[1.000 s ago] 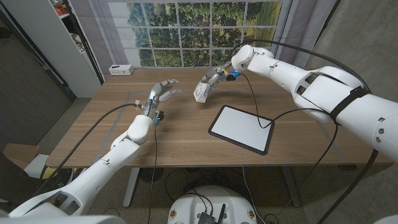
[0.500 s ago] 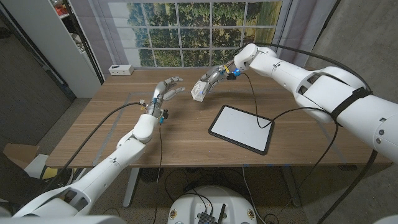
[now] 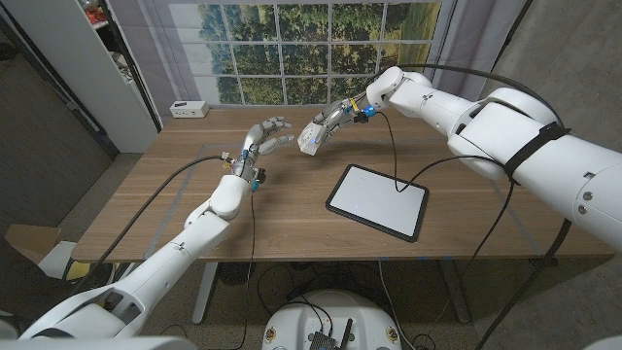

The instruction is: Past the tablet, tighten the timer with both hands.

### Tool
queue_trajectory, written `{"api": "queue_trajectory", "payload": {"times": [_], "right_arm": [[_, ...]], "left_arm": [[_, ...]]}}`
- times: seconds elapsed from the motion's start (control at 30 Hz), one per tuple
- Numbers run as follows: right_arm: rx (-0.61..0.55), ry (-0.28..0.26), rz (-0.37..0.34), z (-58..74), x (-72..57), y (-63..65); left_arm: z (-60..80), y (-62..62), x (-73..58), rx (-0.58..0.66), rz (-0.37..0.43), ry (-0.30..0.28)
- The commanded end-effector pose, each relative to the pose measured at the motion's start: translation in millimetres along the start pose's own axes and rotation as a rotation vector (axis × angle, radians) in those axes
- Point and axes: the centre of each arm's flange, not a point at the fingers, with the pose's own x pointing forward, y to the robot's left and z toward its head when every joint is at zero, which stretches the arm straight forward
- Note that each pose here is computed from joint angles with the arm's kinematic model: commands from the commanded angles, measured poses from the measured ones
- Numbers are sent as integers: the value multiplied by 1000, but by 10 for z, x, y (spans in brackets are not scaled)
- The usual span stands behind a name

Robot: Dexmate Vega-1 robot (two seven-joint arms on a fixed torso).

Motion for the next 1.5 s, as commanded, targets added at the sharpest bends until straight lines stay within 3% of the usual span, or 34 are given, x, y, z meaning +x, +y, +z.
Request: {"api": "queue_trajectory", "payload": {"times": [0.03,1.5], "right_arm": [[4,28,-10,19,52,0],[8,9,51,41,44,67]], "left_arm": [[9,29,69,33,-39,28],[88,-26,171,56,-146,28]]}}
